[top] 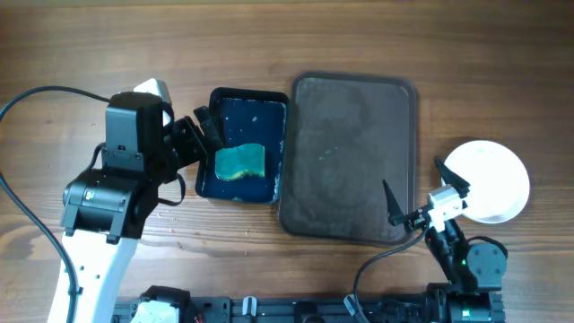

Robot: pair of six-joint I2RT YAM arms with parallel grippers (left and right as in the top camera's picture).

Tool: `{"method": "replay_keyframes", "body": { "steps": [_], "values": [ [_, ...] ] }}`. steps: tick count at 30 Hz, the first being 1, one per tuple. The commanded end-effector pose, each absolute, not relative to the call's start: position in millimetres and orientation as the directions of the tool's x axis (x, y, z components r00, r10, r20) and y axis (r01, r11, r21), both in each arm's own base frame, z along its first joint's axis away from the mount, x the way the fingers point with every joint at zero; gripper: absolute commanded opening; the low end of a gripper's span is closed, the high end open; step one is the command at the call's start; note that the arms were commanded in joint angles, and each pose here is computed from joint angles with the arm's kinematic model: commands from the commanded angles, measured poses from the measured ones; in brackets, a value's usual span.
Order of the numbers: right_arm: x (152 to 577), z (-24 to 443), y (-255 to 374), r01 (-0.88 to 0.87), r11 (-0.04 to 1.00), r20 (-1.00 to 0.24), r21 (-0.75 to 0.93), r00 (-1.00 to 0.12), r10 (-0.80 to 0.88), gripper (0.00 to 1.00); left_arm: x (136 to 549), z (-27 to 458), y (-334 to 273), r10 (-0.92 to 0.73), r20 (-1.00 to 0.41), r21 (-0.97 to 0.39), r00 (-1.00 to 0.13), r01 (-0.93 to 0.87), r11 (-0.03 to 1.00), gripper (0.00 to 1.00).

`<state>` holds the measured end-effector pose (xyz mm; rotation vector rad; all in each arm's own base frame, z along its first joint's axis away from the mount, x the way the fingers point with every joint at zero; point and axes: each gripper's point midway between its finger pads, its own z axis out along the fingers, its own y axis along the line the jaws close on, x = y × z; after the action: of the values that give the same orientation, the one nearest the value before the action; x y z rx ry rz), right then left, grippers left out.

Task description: Clean dirty plates on tray and stack at the side

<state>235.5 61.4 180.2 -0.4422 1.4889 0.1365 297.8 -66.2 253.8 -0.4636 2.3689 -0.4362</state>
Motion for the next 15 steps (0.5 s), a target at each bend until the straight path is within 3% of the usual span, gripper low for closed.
{"method": "replay_keyframes", "body": {
  "steps": [1, 15],
  "values": [
    [235.7, 181.2, 60.6, -0.348, 0.918, -0.981, -0.192, 0.092, -0.171, 1.0, 298.5, 261.0, -67.2, -0.437, -0.562, -0.438, -0.702, -0.195, 0.878, 1.0],
    [235.9, 180.3, 60.6, -0.349, 0.918, -0.981, -0.191, 0.088, -0.171, 1.0, 296.5, 258.6, -56.7, -0.44, -0.576, -0.398, -0.688, -0.234, 0.887, 1.0]
  ]
}}
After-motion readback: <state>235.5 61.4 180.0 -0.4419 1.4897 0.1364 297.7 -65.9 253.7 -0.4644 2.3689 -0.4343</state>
